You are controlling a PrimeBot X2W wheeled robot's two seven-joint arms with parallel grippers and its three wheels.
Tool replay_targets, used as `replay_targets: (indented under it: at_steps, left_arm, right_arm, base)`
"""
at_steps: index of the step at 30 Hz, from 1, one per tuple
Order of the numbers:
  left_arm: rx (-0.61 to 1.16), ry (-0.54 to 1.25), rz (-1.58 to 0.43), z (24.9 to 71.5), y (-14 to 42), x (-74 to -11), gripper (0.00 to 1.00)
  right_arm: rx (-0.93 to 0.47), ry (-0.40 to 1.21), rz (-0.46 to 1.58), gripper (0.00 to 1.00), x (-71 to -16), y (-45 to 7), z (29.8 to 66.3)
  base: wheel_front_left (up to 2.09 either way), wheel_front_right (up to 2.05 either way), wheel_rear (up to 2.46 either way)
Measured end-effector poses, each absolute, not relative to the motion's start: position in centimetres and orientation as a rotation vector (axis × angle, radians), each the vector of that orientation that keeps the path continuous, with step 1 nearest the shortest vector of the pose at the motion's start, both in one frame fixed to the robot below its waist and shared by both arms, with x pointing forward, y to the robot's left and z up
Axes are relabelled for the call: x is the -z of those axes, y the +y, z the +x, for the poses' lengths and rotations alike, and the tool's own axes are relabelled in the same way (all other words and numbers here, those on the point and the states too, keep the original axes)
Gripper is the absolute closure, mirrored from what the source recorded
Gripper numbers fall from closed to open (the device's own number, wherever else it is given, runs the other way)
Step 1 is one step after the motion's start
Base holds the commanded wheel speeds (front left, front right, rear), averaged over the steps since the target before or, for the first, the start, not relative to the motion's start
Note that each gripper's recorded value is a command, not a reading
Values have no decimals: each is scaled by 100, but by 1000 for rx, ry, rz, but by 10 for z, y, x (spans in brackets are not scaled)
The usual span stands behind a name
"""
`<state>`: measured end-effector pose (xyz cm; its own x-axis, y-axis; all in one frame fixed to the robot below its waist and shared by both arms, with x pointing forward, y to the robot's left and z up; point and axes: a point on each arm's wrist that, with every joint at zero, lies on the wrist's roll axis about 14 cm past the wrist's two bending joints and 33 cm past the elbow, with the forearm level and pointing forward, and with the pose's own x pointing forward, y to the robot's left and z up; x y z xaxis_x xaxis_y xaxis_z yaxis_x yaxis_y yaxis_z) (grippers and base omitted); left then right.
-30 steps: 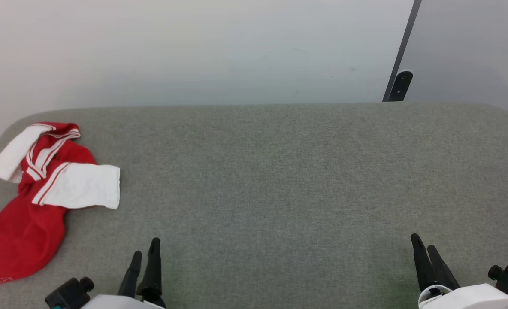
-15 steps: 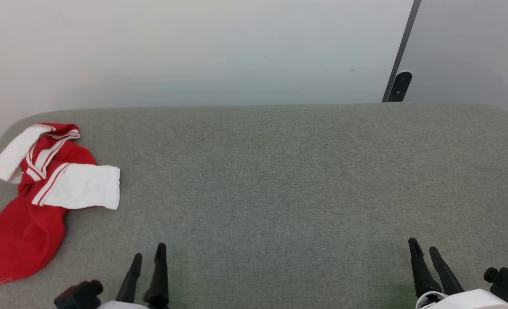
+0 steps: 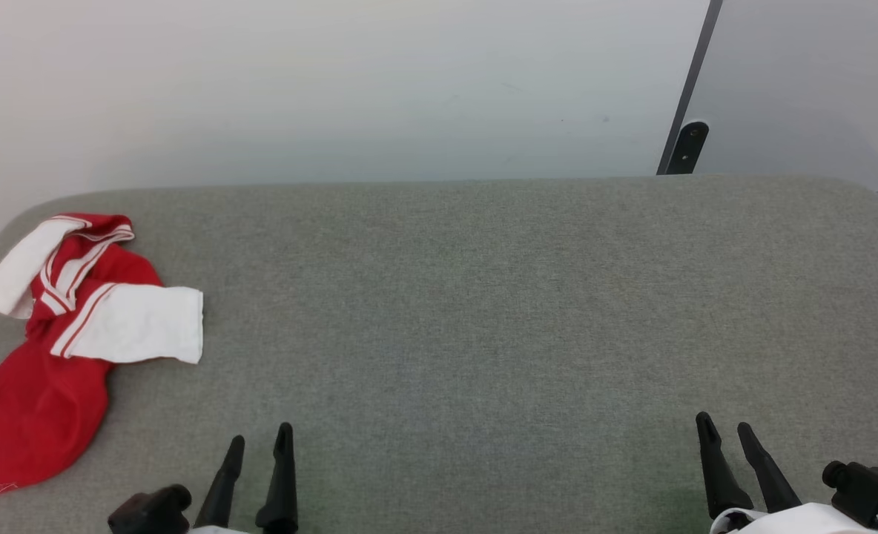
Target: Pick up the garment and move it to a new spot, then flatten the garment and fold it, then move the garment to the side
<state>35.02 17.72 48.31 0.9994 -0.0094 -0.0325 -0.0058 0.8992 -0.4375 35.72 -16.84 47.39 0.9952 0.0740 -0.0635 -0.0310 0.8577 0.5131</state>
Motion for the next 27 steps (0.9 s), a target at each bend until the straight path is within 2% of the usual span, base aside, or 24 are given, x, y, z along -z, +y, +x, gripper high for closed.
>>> replay_targets:
  at_steps: [27]
  left_arm:
    - [52, -5, -249, 344, 168, -488, 0]
  right_arm:
    - [-84, 40, 392, 0, -478, -164, 351]
  base:
    - [0, 0, 0]
